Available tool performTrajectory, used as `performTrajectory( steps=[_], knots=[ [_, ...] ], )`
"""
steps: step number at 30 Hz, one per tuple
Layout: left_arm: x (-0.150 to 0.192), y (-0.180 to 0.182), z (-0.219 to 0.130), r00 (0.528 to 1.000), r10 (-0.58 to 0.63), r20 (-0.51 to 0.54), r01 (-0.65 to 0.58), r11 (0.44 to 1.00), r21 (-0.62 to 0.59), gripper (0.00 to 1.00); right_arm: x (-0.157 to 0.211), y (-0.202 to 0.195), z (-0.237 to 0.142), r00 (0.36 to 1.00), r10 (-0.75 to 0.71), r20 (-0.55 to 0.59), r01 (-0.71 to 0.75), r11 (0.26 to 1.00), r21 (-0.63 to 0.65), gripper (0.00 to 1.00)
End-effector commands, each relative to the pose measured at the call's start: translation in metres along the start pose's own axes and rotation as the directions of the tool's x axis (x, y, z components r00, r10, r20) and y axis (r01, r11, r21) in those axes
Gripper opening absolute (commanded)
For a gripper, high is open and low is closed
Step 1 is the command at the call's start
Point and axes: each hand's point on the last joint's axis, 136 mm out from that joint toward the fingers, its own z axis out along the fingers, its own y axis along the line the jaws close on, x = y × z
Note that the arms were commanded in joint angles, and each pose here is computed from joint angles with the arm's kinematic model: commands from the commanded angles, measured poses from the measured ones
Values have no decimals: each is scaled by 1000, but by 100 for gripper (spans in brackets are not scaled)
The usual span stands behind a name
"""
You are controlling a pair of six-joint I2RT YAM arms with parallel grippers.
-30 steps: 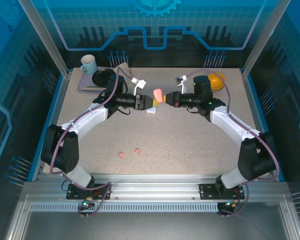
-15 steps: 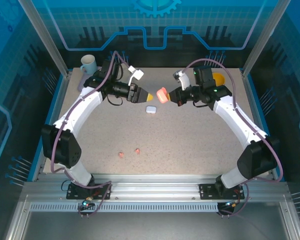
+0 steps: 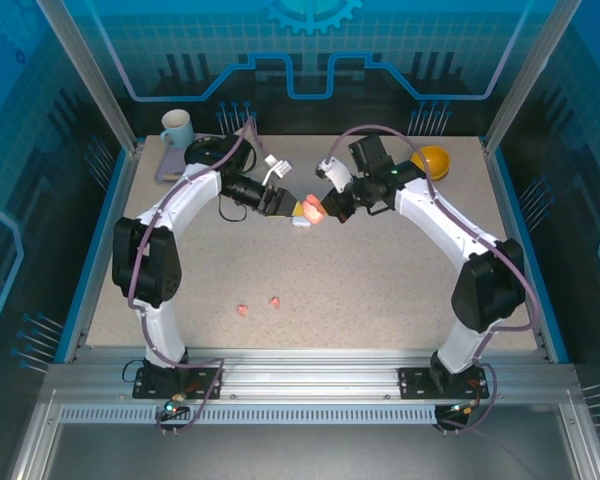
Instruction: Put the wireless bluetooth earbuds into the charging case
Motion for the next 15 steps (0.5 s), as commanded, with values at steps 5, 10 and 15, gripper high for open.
performTrajectory(
  steps=[5,10,15],
  knots=[
    [6,6,3,999,-22,-45,24,999,44,69,-16,15,24,996,-84,-18,83,995,-60,0],
    [10,12,7,997,-38,-60,42,998,56,61,-19,17,33,995,-97,-22,95,993,-77,0],
    [10,15,8,997,-46,-61,51,996,75,57,-20,17,36,994,-109,-28,106,990,-88,0]
  ],
)
